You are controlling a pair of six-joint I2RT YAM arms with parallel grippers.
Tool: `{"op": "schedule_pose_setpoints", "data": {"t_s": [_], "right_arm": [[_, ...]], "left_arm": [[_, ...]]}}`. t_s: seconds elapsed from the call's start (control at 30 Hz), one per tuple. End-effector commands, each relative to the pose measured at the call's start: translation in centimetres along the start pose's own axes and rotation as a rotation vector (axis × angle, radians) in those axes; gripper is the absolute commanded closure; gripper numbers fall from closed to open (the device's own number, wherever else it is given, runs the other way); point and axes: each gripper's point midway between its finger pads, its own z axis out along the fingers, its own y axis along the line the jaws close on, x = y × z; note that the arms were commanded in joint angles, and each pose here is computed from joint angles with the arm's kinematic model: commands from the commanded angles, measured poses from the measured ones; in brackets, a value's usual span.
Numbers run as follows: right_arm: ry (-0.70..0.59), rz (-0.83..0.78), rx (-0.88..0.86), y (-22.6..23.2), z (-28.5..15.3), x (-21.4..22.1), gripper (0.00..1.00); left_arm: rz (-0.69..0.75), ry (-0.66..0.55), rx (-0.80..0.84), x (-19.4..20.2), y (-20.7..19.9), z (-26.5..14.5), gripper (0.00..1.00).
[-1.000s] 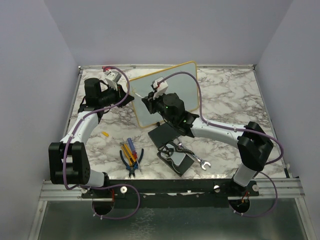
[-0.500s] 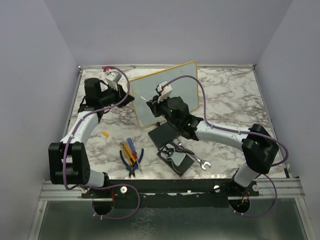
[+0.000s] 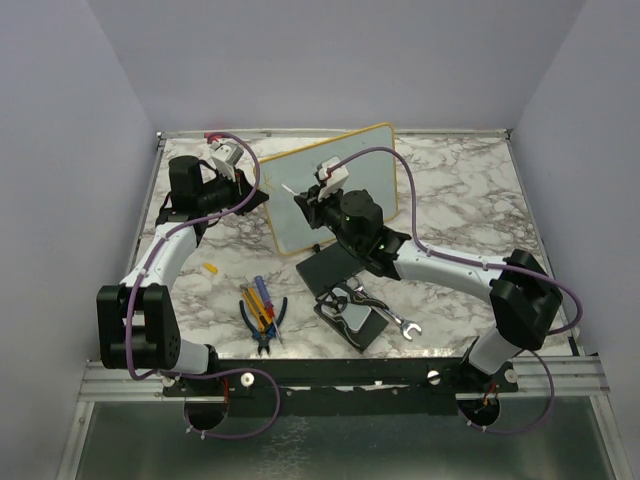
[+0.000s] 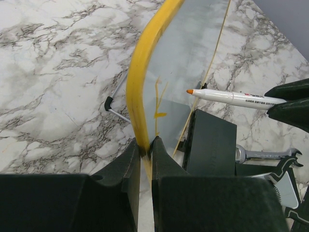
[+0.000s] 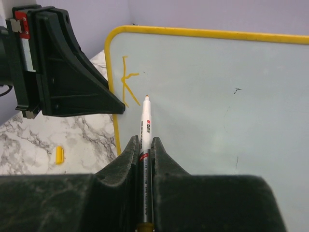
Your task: Write a sentence on the whiteboard
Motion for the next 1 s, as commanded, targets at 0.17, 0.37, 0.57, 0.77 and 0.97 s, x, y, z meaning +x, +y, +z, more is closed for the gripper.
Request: {"op": "schedule_pose_setpoints", "data": {"t_s": [0.17, 0.37, 0.57, 0.77, 0.97], "right_arm": [[-0.055, -0.007, -0.016, 0.5, 1.5, -1.8, 0.99], [-0.049, -0.008, -0.019, 0.7, 1.9, -1.6, 0.99], [-0.035, -0.010, 0.005, 0.3, 2.2, -1.1, 0.99], [-0.013, -0.007, 0.043, -0.4, 2.0, -0.3, 0.99], [-0.002, -0.006, 0.076, -1.1, 1.5, 0.2, 0.99]], "left_arm": [[-0.008, 0.077, 0.005, 2.4, -0.4, 0.4, 1.00], [-0.010, 0.079, 0.007, 2.4, -0.4, 0.4, 1.00], [-0.007, 0.078, 0.007, 2.4, -0.4, 0.4, 1.00], [-0.007, 0.077, 0.007, 2.4, -0.4, 0.4, 1.00], [-0.005, 0.076, 0.005, 2.3, -0.4, 0.4, 1.00]]}}
